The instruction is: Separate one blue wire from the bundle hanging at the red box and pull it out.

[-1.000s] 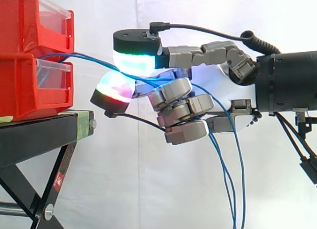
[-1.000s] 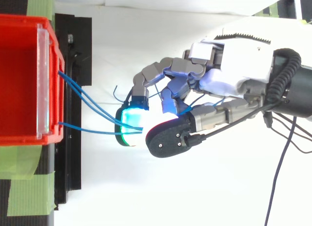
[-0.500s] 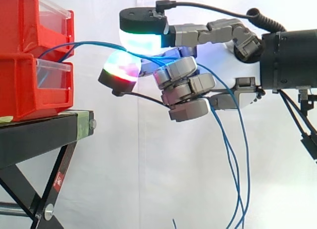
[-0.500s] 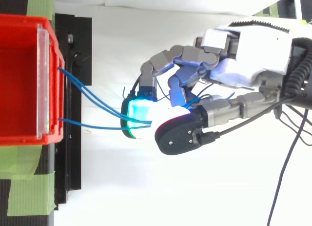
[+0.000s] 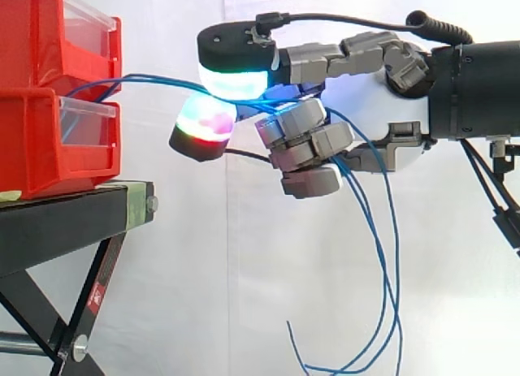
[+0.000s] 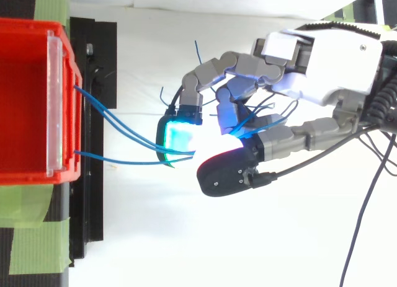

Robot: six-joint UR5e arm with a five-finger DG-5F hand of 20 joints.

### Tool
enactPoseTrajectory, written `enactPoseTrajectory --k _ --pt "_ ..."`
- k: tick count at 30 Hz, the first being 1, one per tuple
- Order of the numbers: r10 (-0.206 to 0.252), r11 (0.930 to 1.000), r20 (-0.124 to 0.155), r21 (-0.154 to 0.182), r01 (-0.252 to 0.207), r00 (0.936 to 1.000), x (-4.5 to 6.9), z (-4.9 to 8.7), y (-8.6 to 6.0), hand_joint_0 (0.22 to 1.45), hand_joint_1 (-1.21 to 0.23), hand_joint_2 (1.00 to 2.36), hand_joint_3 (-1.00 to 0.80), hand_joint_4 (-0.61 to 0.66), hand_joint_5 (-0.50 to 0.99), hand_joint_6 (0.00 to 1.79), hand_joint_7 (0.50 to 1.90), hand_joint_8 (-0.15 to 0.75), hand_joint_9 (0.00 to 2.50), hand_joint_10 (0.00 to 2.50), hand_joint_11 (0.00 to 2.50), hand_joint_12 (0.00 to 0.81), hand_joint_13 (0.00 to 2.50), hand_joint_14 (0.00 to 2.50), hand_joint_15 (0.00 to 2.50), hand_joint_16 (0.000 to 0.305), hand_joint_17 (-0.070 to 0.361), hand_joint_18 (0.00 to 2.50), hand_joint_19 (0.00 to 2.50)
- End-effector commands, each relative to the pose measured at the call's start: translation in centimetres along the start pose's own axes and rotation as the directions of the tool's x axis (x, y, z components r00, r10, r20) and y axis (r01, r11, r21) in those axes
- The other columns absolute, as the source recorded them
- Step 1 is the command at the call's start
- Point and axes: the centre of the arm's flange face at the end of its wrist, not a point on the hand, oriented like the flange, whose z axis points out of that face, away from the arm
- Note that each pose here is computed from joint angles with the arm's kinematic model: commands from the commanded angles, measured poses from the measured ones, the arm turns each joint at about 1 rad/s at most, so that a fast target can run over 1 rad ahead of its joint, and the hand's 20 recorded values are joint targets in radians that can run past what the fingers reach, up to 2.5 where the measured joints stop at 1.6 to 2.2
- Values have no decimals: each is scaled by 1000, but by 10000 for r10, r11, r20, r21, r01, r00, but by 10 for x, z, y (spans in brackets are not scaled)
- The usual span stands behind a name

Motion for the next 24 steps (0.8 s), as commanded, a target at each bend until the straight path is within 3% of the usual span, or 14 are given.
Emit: enactPoseTrajectory --k 1,13,20,24 --pt "-143 9999 2 9 143 9999 -1 0 -1 692 -869 1028 -143 234 -207 842 980 306 694 1287 1304 351 695 2234 1282 39 88 1060 1548" --pt "-483 9988 95 -40 484 9988 -7 0 1 720 -905 1028 -158 231 -214 852 997 301 648 1284 1324 351 640 2269 1294 38 85 1001 1530" --pt "-980 9950 185 -158 983 9950 -12 -1 8 721 -961 1023 -224 231 -228 860 997 302 605 1309 1320 354 609 2277 1313 37 84 964 1476" --pt "-1433 9892 266 -260 1440 9893 -16 -3 16 725 -988 1018 -283 237 -235 862 990 300 569 1329 1318 354 590 2282 1323 38 85 945 1452"
